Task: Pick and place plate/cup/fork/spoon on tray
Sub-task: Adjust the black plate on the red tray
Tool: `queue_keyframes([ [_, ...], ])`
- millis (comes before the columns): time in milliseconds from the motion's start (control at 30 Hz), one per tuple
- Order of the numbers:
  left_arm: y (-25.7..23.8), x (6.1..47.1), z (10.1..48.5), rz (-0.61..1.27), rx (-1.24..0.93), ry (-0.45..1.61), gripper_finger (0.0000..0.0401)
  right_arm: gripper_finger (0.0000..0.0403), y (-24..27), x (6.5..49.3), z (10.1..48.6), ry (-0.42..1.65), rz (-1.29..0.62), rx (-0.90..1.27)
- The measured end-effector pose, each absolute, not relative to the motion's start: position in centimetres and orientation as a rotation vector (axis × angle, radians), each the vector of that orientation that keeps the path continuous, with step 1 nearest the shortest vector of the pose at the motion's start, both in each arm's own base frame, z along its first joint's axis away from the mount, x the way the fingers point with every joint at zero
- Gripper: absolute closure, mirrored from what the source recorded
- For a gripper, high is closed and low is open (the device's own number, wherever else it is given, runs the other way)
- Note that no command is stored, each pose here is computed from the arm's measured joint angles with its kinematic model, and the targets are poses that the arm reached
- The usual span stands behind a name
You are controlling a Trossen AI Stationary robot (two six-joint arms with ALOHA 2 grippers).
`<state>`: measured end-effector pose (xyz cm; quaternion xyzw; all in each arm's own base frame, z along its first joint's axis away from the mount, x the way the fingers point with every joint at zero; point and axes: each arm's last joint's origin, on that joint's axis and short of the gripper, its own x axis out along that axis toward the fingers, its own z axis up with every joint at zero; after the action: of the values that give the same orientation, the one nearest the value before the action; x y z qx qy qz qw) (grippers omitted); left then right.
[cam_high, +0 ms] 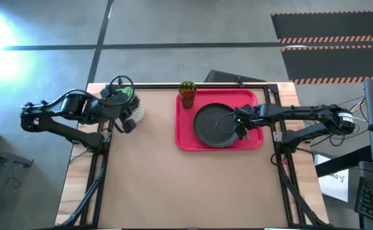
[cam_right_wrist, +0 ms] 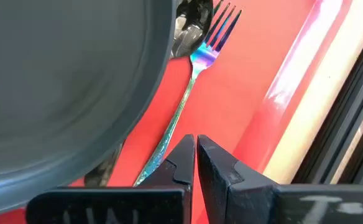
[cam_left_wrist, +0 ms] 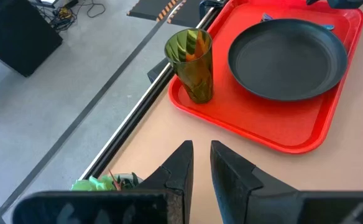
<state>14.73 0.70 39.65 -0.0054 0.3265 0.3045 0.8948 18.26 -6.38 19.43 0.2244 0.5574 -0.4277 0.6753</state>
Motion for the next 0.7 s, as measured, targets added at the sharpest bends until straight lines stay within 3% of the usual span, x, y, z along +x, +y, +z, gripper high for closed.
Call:
queue_keyframes([
  [700, 0.7, 14.7, 39.5, 0.631, -0.009, 0.682, 0.0364, 0.0394, -6.9, 20.0, 16.4, 1.053, -0.932, 0.564],
])
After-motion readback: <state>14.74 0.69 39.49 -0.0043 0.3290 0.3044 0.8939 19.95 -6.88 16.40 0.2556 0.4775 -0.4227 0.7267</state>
